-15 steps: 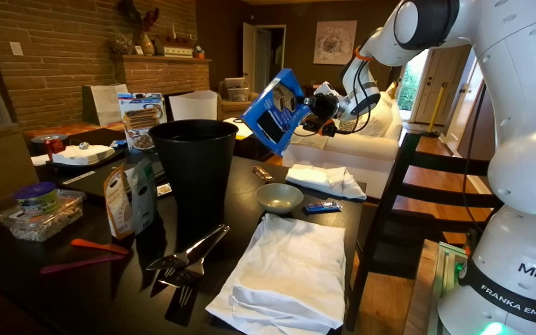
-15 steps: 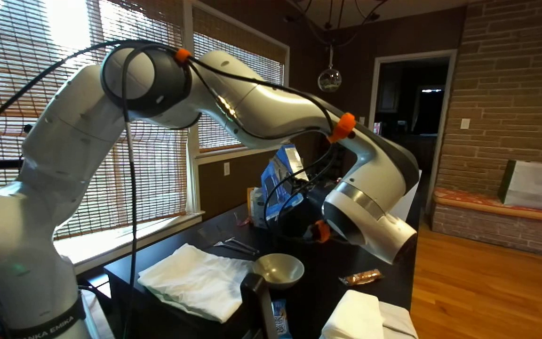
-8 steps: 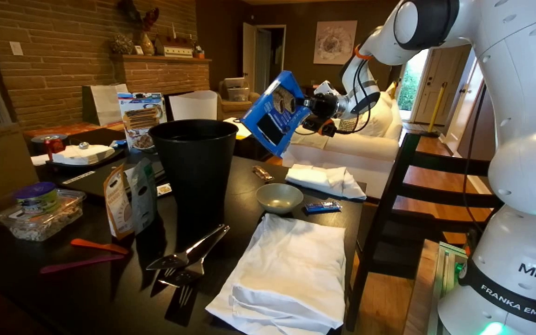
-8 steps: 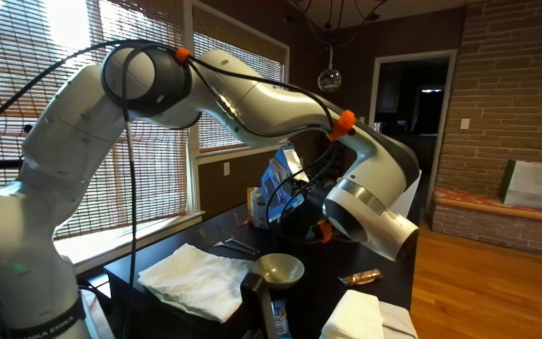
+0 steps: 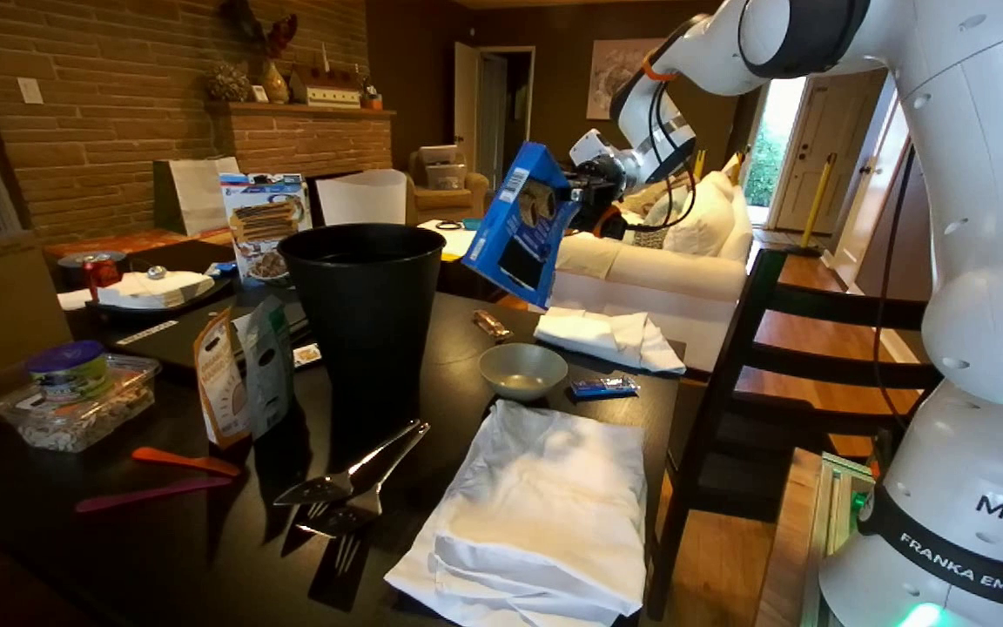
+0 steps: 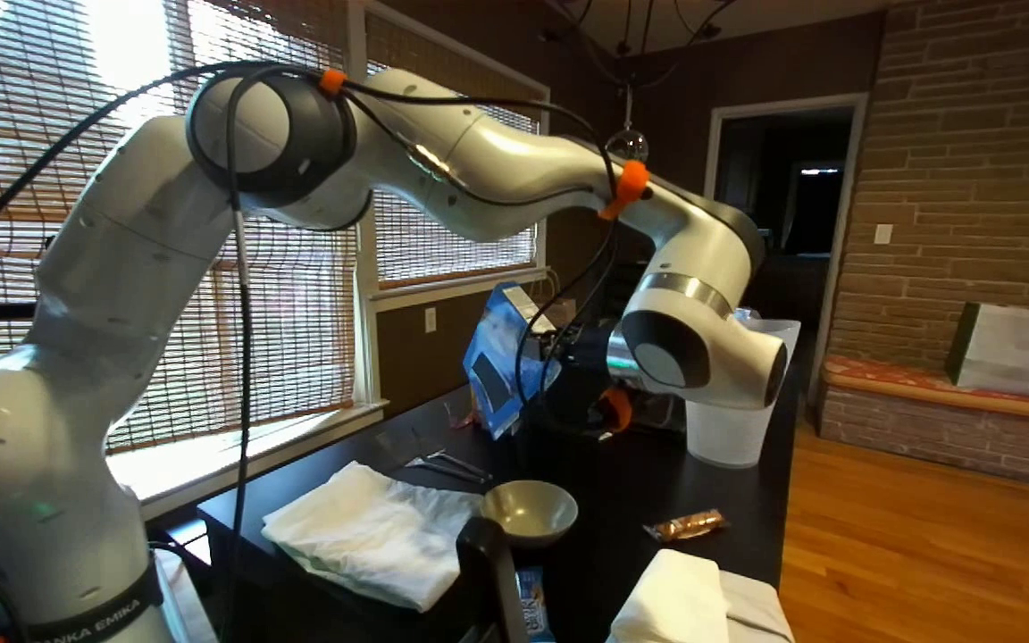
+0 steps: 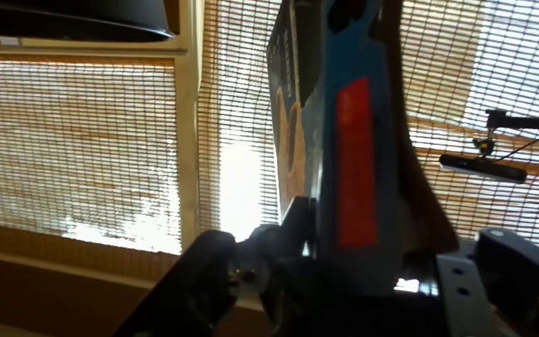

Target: Put the object which is in the box, on the table

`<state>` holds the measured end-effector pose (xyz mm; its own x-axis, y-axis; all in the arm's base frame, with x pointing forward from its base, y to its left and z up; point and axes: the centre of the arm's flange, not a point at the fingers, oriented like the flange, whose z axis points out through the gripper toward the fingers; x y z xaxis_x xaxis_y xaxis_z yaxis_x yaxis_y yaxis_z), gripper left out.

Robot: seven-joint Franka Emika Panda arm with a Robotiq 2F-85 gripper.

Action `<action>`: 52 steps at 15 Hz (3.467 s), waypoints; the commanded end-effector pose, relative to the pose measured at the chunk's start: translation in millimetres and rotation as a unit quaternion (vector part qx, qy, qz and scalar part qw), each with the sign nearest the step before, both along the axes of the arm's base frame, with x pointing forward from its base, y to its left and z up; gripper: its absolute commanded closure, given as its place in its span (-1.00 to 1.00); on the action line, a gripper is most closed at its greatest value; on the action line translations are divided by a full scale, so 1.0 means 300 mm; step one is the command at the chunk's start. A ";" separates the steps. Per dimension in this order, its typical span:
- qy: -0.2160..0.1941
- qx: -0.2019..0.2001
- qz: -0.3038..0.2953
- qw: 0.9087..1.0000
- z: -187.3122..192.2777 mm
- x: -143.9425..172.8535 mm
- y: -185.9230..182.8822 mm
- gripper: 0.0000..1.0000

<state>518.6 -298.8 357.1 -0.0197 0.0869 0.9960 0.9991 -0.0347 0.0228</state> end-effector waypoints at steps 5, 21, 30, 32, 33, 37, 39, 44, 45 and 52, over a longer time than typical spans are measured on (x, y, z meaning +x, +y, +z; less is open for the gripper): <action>-0.023 -0.156 0.128 0.979 0.177 0.054 0.281 0.82; -0.186 -0.447 0.297 0.823 0.226 0.122 0.569 0.82; -0.333 -0.559 0.276 0.707 0.183 0.151 0.706 0.82; -0.354 -0.586 0.268 0.678 0.170 0.159 0.730 0.82; -0.324 -0.564 0.267 0.711 0.182 0.234 0.746 0.82; -0.320 -0.566 0.266 0.712 0.157 0.232 0.753 0.32; -0.319 -0.567 0.265 0.712 0.158 0.232 0.748 0.32; -0.336 -0.583 0.320 0.667 0.095 0.199 0.783 0.82; -0.339 -0.587 0.330 0.657 0.086 0.197 0.790 0.82; -0.363 -0.619 0.364 0.594 0.022 0.180 0.831 0.82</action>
